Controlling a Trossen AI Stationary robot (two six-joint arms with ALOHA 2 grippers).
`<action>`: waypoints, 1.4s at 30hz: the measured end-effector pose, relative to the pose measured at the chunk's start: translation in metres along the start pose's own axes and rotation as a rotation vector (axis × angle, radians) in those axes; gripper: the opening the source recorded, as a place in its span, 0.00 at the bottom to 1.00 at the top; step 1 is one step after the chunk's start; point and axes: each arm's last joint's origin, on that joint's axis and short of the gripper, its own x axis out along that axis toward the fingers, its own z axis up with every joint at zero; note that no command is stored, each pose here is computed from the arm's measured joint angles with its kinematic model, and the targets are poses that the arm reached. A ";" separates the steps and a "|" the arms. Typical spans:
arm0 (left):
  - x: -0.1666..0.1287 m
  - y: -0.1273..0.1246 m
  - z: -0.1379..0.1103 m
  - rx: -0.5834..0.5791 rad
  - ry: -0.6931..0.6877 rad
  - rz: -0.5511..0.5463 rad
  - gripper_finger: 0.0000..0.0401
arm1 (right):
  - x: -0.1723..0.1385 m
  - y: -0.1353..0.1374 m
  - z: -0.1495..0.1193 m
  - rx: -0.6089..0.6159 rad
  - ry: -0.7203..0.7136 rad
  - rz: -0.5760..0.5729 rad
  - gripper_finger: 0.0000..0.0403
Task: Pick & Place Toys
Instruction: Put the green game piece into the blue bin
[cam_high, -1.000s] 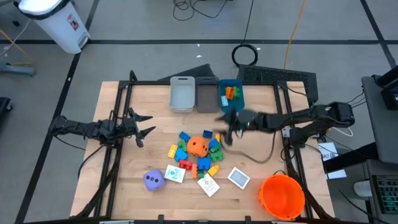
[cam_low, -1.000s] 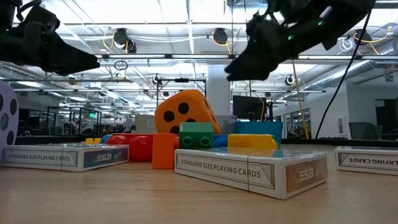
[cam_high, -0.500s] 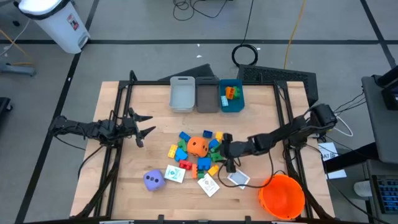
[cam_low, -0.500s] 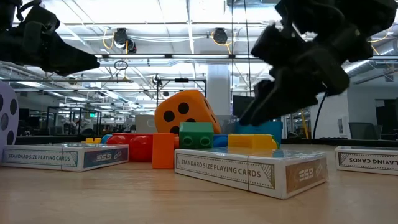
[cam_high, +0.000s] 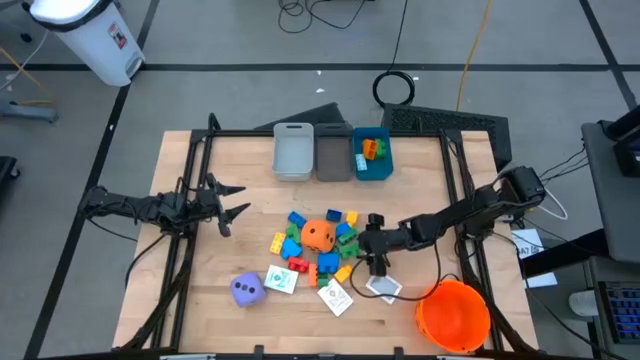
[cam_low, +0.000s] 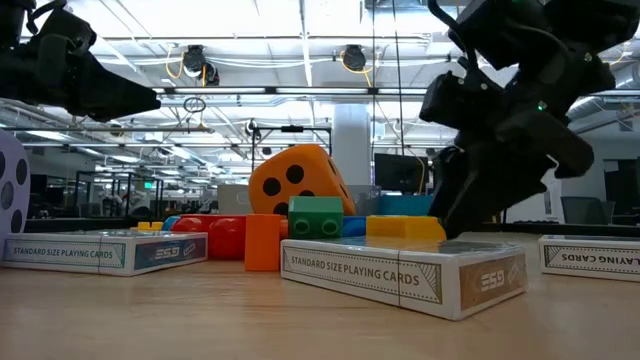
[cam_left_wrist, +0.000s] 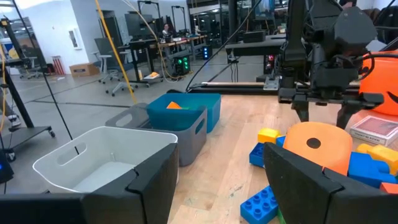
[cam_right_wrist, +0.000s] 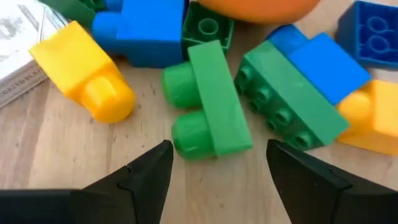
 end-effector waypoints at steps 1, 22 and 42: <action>0.000 0.000 0.000 0.000 0.000 0.000 0.60 | -0.001 0.000 0.001 0.004 -0.005 0.002 0.63; 0.000 0.000 0.000 0.000 0.000 0.000 0.60 | 0.030 0.003 -0.004 -0.009 -0.057 0.034 0.55; 0.000 0.000 0.000 0.000 0.000 0.000 0.60 | 0.022 0.003 0.003 -0.071 -0.098 0.038 0.45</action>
